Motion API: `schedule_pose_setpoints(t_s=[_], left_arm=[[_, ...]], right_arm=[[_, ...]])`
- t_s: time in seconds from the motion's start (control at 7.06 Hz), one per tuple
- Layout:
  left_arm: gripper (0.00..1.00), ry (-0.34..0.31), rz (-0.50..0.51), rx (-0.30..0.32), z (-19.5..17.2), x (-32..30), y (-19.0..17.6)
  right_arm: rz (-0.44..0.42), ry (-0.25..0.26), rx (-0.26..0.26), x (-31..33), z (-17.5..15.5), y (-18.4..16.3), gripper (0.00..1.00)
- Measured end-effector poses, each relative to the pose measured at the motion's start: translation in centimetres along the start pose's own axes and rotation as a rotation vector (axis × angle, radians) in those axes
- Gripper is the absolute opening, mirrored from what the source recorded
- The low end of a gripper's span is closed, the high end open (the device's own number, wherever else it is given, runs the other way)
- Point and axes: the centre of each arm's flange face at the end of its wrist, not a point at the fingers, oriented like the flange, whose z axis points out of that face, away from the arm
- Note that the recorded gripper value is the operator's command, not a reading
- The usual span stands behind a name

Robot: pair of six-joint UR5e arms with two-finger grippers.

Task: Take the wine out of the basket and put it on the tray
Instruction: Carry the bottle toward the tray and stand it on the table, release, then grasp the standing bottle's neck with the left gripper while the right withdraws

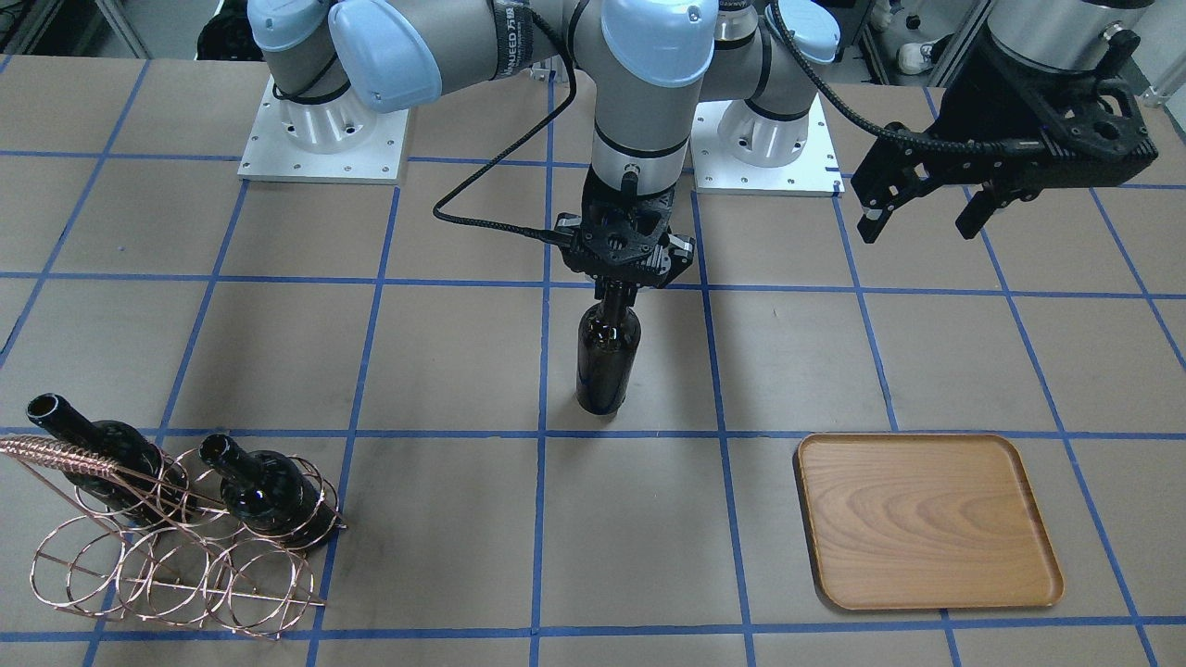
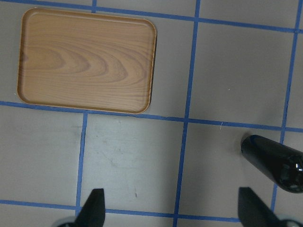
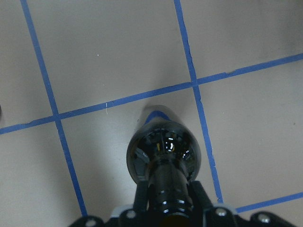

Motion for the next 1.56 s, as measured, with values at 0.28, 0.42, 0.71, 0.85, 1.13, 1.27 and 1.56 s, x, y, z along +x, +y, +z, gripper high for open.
schedule_pose_setpoints(t_s=[0.28,0.42,0.71,0.85,1.13,1.27,1.56], left_arm=[[1.00,0.003,0.000,-0.003,-0.1,0.0,0.1],[1.00,0.003,0.000,-0.008,0.0,0.0,0.2],[1.00,0.006,0.005,-0.017,0.2,0.5,0.3],[1.00,0.010,0.005,-0.031,0.8,0.9,0.3],[1.00,0.013,0.016,-0.054,2.4,3.4,0.1],[1.00,0.011,0.008,-0.053,3.2,5.7,0.0],[1.00,0.010,-0.024,-0.062,5.8,11.8,0.2]], right_arm=[[-0.027,-0.010,0.009,-0.2,0.3,-0.2,1.00],[-0.053,-0.038,0.021,-0.4,0.1,-0.6,1.00],[-0.069,-0.093,0.024,1.1,-1.4,-2.7,1.00],[-0.108,-0.095,0.033,3.9,-3.1,-4.8,1.00],[-0.205,-0.066,0.038,14.0,-7.8,-10.0,1.00],[-0.213,-0.046,0.027,20.3,-10.2,-11.8,1.00],[-0.185,-0.033,0.022,29.5,-15.0,-11.3,1.00]])
